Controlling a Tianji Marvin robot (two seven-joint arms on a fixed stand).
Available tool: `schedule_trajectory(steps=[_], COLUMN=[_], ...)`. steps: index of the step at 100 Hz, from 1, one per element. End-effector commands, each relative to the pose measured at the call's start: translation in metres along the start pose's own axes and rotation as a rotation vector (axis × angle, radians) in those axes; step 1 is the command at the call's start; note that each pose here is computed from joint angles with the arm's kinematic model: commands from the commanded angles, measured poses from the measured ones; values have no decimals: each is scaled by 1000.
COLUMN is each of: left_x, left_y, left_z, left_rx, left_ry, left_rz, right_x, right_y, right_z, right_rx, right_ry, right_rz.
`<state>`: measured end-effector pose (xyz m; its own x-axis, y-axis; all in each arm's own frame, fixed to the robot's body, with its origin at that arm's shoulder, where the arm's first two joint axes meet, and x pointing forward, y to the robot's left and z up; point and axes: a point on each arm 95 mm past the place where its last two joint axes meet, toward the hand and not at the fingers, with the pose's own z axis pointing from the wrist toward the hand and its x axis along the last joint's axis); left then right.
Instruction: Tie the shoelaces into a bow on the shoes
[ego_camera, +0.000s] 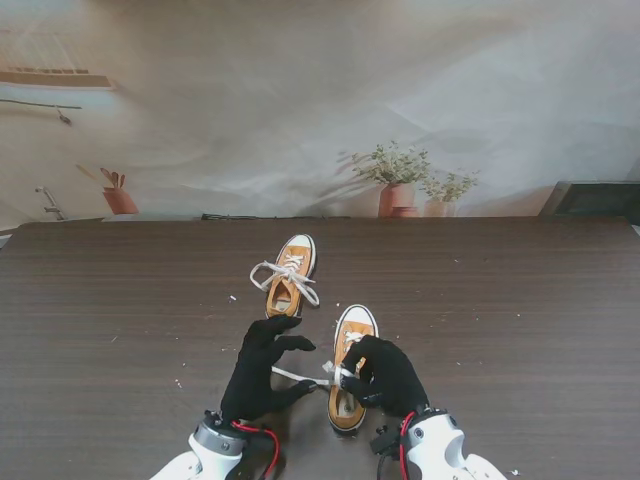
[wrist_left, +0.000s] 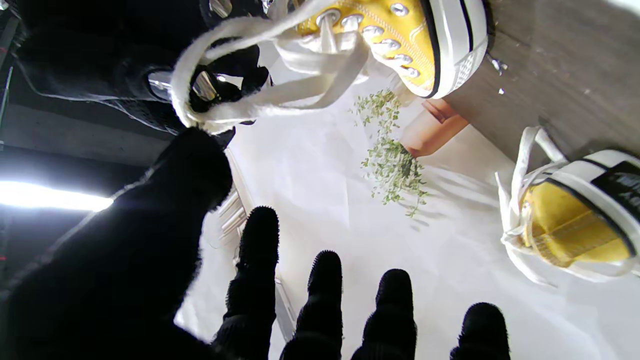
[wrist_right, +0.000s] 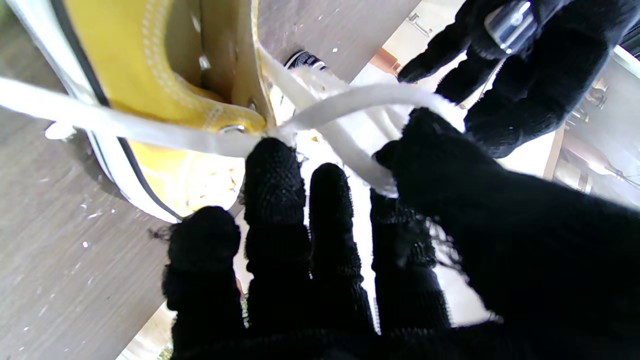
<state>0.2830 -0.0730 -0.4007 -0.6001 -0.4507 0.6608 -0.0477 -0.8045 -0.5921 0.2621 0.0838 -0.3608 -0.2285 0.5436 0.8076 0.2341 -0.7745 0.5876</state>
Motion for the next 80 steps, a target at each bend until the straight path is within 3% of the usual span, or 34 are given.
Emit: schedule_trajectory(steps=[1, 50, 80], left_x=[-20, -22, -9], left_y=[12, 31, 24], left_z=[-36, -44, -44], left_rx=[-77, -84, -42], left_ry=[-79, -115, -110], left_rz=[24, 51, -33], right_x=[1, 5, 5], right_y=[-2, -6, 0], right_z=[-1, -1, 2], right_rx=[19, 25, -13], right_ry=[1, 7, -12], right_rz=[-2, 18, 21])
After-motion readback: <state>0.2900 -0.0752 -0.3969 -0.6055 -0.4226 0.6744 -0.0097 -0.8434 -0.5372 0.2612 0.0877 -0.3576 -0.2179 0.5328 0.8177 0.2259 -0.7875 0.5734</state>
